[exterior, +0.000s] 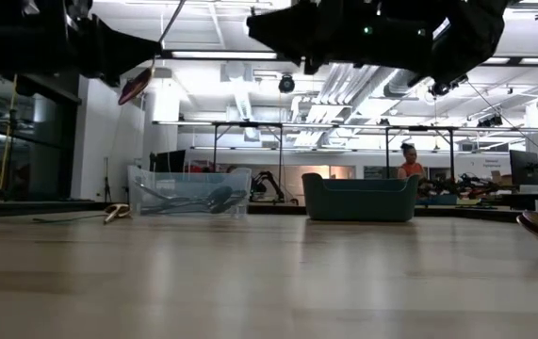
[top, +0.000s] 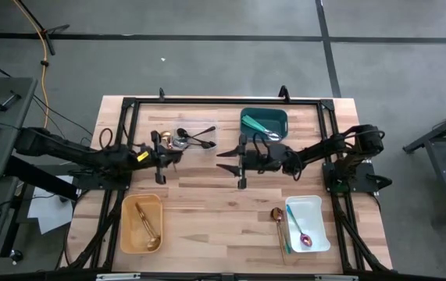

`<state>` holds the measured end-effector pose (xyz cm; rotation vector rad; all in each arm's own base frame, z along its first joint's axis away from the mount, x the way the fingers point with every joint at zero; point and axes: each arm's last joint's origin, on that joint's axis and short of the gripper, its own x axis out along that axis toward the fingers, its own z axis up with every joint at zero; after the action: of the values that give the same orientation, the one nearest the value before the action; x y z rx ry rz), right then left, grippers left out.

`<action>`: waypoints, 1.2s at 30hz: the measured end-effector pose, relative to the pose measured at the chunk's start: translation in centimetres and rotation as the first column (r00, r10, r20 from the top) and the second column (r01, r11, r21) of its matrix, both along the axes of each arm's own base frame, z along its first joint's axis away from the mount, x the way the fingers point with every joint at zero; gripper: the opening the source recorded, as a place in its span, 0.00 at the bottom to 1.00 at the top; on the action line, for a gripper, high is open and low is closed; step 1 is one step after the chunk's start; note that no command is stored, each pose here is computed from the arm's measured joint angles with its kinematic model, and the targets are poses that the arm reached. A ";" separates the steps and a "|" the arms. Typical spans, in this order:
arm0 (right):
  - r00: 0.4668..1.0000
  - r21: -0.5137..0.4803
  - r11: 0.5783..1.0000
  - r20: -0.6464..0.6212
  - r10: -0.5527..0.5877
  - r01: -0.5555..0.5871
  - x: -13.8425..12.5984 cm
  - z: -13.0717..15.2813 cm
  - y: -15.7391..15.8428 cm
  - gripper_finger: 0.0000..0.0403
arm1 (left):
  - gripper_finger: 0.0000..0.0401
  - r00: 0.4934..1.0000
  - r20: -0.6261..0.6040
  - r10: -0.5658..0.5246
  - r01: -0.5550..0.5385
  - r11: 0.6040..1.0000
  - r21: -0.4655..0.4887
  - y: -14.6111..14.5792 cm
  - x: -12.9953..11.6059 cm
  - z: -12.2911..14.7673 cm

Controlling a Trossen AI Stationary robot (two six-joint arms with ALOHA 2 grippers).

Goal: Sort silverware by color (type)
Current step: Put the purple spoon into the white bin

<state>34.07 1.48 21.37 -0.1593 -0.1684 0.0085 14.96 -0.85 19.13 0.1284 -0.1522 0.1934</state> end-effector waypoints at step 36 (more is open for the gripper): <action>0.999 0.077 0.997 -0.042 0.015 -0.012 2.9 -0.6 0.2 0.34 | 0.01 0.993 -0.087 -0.086 0.076 0.991 -0.109 -0.5 3.4 -0.1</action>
<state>36.94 1.65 20.81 -0.0815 -0.1269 0.0186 18.34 -1.39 19.06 0.0252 -0.0557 0.1142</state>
